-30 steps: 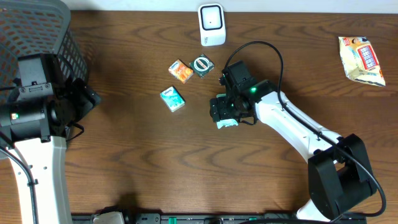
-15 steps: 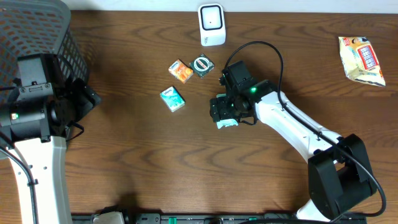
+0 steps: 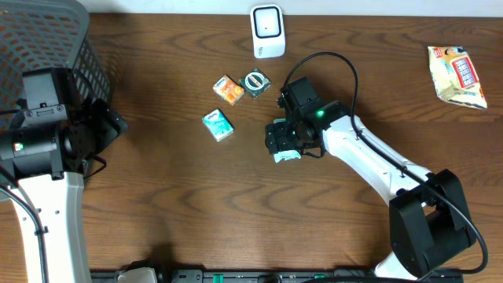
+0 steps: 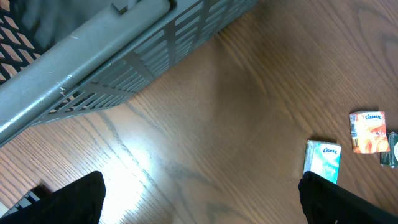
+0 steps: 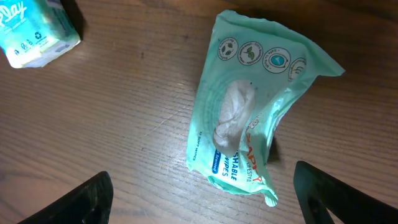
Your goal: Scan the item barcode
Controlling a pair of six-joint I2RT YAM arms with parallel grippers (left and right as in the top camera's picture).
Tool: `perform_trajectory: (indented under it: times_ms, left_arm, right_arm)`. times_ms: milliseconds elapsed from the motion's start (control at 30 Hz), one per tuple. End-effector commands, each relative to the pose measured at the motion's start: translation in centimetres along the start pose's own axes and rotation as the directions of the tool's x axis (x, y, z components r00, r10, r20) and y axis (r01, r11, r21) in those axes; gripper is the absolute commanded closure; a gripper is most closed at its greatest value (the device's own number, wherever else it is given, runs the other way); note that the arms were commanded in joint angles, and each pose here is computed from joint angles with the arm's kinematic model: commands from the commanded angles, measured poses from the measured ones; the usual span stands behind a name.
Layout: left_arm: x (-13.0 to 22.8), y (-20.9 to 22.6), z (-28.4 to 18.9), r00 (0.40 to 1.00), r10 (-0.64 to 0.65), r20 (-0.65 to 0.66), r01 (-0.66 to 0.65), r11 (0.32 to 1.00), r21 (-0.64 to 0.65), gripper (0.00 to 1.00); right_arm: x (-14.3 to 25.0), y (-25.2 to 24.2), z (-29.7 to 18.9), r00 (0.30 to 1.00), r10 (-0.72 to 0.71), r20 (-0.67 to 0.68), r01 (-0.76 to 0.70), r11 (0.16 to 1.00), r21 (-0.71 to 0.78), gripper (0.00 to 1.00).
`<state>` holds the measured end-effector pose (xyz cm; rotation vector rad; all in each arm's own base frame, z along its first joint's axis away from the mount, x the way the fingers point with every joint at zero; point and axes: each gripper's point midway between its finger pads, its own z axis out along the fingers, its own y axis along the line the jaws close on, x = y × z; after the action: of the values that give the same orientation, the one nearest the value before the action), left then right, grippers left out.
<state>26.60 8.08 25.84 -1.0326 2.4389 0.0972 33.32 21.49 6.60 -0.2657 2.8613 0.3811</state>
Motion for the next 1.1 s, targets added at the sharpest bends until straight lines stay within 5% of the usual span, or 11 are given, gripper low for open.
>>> perform_trajectory:
  times_ms: [0,300,600,900,1067]
  left_arm:
    - [-0.1,0.1,0.0,1.0,-0.012,0.003,0.012,1.0,-0.004,0.02]
    - [-0.1,0.1,0.0,1.0,-0.012,0.003,0.012,1.0,-0.004,0.03]
    - [-0.1,0.1,0.0,1.0,-0.012,0.003,0.012,1.0,-0.004,0.02]
    - [-0.1,0.1,0.0,1.0,-0.012,0.003,0.012,1.0,-0.004,0.02]
    - [-0.1,0.1,0.0,1.0,-0.012,0.003,0.012,1.0,-0.004,0.02]
  right_arm:
    - [-0.5,0.0,-0.4,1.0,-0.016,0.023,0.015,1.0,0.019,0.13]
    - [-1.1,0.1,-0.5,0.999,-0.018,0.049,0.018,1.0,0.014,0.22]
    - [-1.0,0.4,-0.4,0.999,-0.024,0.048,0.024,1.0,0.011,0.63]
    - [-1.3,2.1,0.0,0.994,-0.069,0.081,0.069,0.998,0.002,0.69]
    - [-1.4,1.4,1.5,0.99,-0.107,0.097,0.095,0.988,0.121,0.69]
